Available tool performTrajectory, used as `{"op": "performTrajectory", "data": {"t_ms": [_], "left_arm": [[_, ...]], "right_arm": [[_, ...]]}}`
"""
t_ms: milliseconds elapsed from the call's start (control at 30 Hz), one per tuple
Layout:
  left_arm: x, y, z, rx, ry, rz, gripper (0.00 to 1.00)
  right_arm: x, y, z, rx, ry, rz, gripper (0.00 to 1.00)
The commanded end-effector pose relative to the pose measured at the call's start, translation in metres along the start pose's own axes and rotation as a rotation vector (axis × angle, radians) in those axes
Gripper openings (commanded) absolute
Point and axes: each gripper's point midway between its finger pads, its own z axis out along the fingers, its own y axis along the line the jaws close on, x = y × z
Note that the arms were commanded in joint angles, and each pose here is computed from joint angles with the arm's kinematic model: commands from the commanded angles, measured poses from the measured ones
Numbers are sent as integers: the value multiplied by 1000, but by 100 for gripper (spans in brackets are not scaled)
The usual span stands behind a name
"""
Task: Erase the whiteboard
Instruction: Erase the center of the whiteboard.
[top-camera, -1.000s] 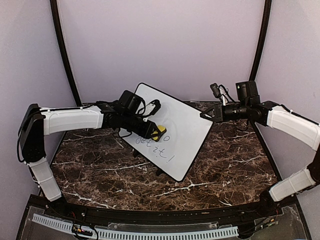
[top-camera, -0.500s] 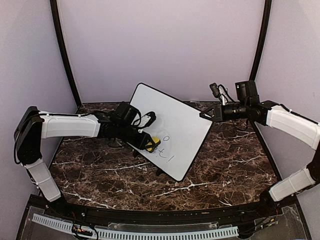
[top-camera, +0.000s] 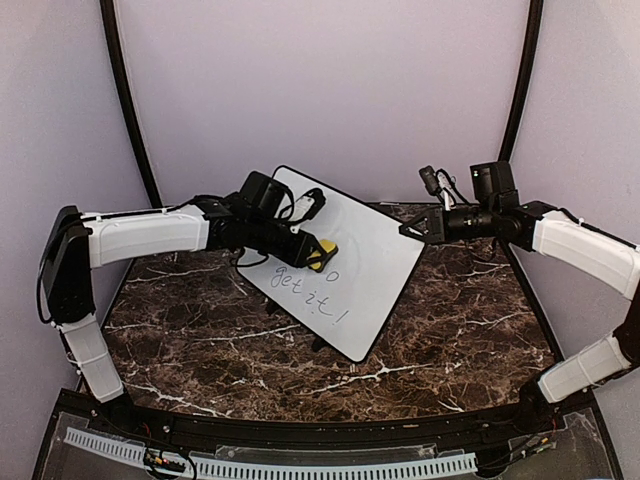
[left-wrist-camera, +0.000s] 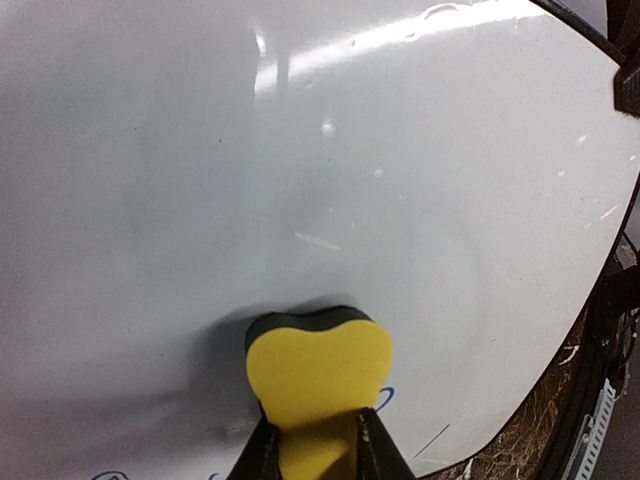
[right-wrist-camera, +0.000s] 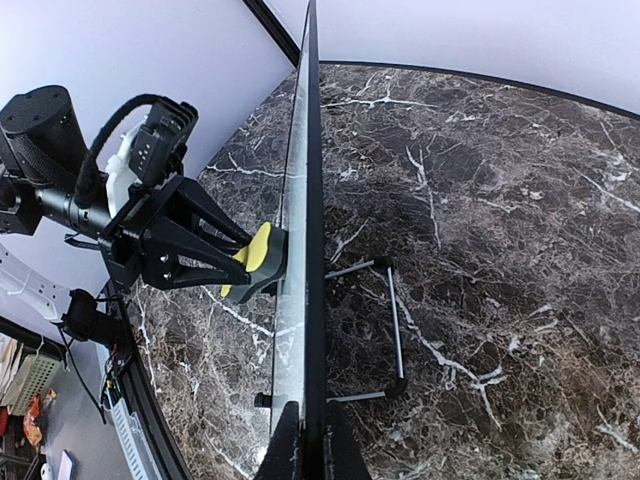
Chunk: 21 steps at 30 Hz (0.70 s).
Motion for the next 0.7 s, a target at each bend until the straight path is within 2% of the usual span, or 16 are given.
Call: {"op": "performTrajectory", "data": {"t_ms": [0,400,567,667], "left_arm": [[-4,4,5,-17,-12,17,3],[82,7,-9,-7,122,-62,3],[75,3,-3,-2,108,-51,3],[49,-2,-2,13,59,-35,3]], "right_arm": [[13,21,9,-85,44,-122,0],[14,19,12,-85,50,-118,0],[13,20,11,-85,48,-118,0],[13,20,10,-84,46,-119,0]]}}
